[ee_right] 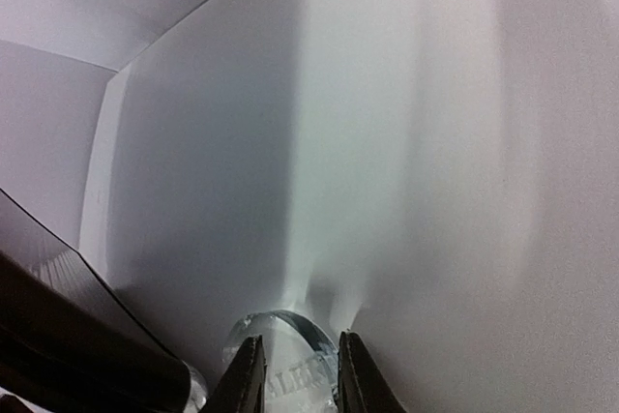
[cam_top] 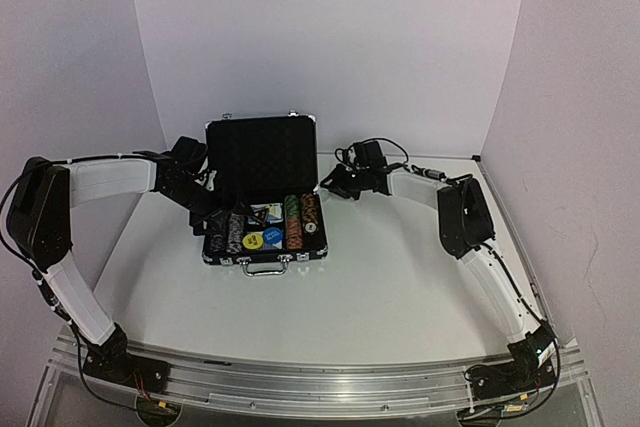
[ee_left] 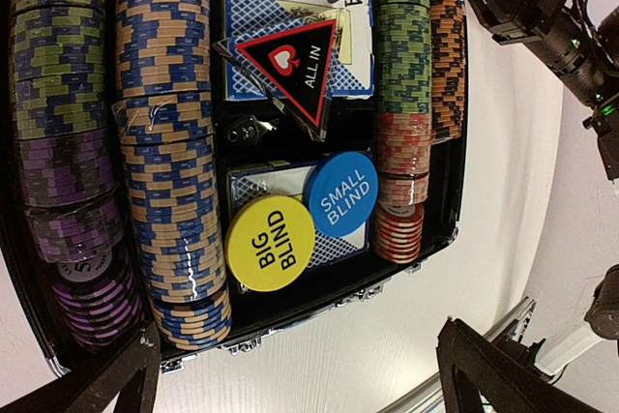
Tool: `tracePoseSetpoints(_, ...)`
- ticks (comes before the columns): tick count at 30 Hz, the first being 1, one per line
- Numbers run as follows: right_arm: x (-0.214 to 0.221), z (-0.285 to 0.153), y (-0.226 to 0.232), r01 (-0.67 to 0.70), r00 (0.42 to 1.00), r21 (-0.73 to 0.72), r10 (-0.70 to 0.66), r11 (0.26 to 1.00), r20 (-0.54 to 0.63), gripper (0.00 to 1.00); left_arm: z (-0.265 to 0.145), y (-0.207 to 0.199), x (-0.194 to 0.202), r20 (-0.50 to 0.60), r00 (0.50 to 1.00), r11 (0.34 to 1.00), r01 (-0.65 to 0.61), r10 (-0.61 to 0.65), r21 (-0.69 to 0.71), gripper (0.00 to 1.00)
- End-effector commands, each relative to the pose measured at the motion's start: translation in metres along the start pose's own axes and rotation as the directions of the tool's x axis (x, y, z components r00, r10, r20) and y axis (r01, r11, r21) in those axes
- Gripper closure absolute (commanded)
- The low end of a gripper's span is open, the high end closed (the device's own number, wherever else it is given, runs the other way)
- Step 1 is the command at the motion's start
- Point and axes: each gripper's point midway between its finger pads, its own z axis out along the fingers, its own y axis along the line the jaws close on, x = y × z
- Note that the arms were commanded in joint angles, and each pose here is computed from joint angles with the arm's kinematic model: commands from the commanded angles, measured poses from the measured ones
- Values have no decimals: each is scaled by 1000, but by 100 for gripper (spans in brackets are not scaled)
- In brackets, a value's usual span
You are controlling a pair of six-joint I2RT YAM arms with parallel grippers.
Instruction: Pack up texas hold em set
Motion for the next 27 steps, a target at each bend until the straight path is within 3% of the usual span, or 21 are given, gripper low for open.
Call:
tracePoseSetpoints(1, 72, -6, -20, 106, 969, 126, -74, 986, -236, 77, -5, -5, -5, 17, 1000, 1000, -15, 15, 8, 0)
tracePoseSetpoints(6, 87, -22, -25, 222, 939, 193, -157, 956, -305, 78, -5, -4, -2, 12, 1000, 1000, -12, 12, 7, 0)
tracePoseSetpoints(12, 109, -58, -31, 450, 851, 277, -313, 849, -422, 80, -9, -1, 2, 20, 1000, 1000, -17, 16, 6, 0)
tracePoseSetpoints(16, 128, -82, -39, 469, 828, 303, -294, 830, -477, 84, -11, -2, 4, 24, 999, 1000, -25, 25, 16, 0)
tracePoseSetpoints(23, 153, -128, -48, 448, 837, 394, -221, 803, -501, 89, -15, -5, 11, 30, 999, 998, -36, 34, 48, 0)
tracePoseSetpoints(25, 148, -138, -35, 453, 842, 381, -246, 806, -480, 83, -17, -5, 13, 34, 999, 998, -37, 35, 55, 0)
tracePoseSetpoints(27, 138, -139, -21, 469, 842, 353, -290, 809, -454, 70, -19, -6, 14, 39, 999, 997, -38, 36, 62, 0)
